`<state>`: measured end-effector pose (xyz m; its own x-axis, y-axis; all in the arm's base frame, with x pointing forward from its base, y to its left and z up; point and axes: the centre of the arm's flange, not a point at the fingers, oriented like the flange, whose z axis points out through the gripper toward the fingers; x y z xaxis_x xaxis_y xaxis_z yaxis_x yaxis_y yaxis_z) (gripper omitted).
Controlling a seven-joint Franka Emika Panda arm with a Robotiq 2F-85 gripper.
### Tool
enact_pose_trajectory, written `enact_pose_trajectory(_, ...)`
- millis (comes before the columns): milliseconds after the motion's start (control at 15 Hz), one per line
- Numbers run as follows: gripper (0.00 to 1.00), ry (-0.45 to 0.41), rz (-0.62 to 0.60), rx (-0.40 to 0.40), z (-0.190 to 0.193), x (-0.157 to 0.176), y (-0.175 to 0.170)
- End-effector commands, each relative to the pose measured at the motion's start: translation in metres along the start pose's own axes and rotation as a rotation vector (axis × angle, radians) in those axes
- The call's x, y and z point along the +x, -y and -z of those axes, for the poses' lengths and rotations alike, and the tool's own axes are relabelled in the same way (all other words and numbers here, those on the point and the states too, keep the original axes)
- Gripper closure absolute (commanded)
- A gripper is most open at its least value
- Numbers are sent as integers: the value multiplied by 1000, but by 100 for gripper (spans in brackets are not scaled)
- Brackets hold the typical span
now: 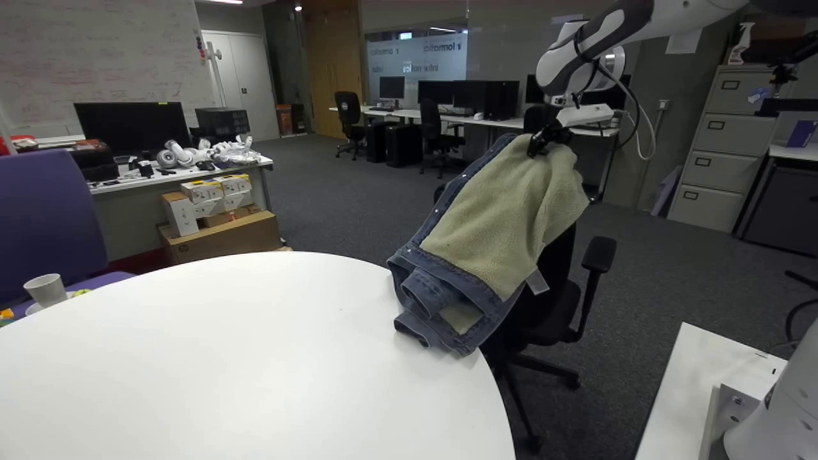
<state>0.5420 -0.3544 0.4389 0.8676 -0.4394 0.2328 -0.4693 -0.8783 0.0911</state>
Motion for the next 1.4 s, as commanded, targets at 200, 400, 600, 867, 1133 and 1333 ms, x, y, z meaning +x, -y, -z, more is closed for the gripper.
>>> enact_pose_trajectory(200,66,138,90,-85,-104,1,42)
enact_pose_trajectory(400,42,164,134,-106,-119,0,54)
enact_pose_trajectory(600,21,133,149,-120,-103,8,54)
enact_pose_trajectory(867,0,57,155,-118,-59,15,53)
enact_pose_trajectory(1133,0,-55,171,-98,4,20,63)
enact_pose_trajectory(1333,0,-127,236,-8,55,9,90)
